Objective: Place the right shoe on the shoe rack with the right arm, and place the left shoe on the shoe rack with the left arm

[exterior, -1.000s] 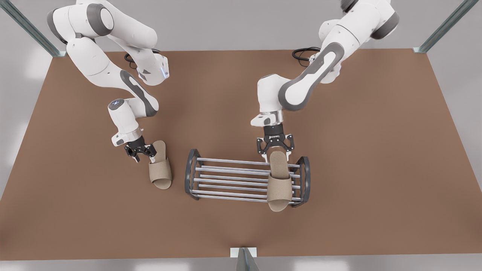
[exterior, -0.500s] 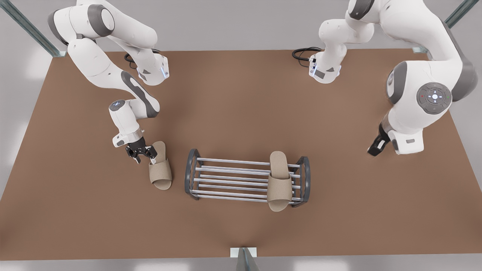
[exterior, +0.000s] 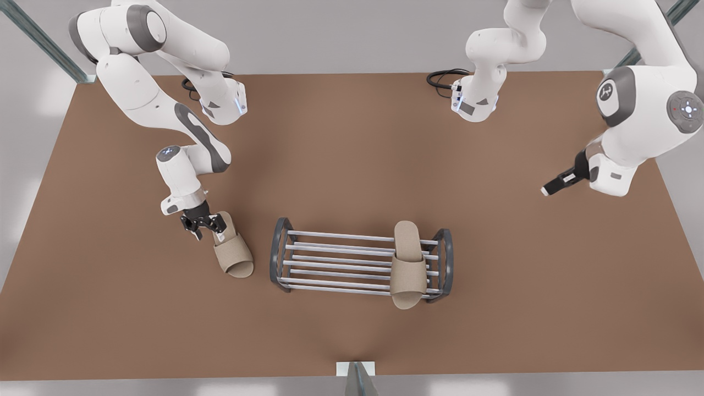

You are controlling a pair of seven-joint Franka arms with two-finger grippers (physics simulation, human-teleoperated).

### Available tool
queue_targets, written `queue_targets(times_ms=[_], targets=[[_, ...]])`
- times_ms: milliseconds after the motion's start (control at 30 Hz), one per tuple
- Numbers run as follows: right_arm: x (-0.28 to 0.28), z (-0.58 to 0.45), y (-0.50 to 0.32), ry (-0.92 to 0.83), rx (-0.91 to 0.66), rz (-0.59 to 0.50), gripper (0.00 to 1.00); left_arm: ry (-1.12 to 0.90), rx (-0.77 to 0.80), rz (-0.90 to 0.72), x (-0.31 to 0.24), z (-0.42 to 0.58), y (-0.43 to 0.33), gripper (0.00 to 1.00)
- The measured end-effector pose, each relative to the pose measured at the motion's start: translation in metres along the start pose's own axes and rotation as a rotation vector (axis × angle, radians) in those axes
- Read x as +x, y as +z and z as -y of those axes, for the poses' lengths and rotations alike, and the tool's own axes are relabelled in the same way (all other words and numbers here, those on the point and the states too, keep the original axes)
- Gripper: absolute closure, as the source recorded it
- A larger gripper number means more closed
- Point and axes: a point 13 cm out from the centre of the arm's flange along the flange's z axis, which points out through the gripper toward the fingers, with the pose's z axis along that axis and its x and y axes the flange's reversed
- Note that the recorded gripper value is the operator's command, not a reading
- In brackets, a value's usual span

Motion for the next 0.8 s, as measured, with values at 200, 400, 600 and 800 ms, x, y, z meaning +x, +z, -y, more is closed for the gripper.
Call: queue_targets(times_ms=[200, 400, 600, 800], targets=[[-0.01, 0.019, -0.004, -0.089, -0.015, 0.009, 0.0, 0.131, 0.024, 0.015, -0.002, 0.012, 0.0, 0.0], [-0.013, 0.026, -0.006, -0.267, -0.058, 0.011, 0.0, 0.262, 0.032, 0.015, 0.009, 0.038, 0.003, 0.0], [-0.005, 0.03, 0.002, -0.327, -0.075, -0.004, 0.0, 0.357, 0.043, 0.011, 0.019, 0.055, 0.004, 0.0], [-0.007, 0.027, 0.013, -0.354, -0.087, -0.003, 0.0, 0.396, 0.068, 0.062, 0.012, 0.053, -0.029, 0.0]])
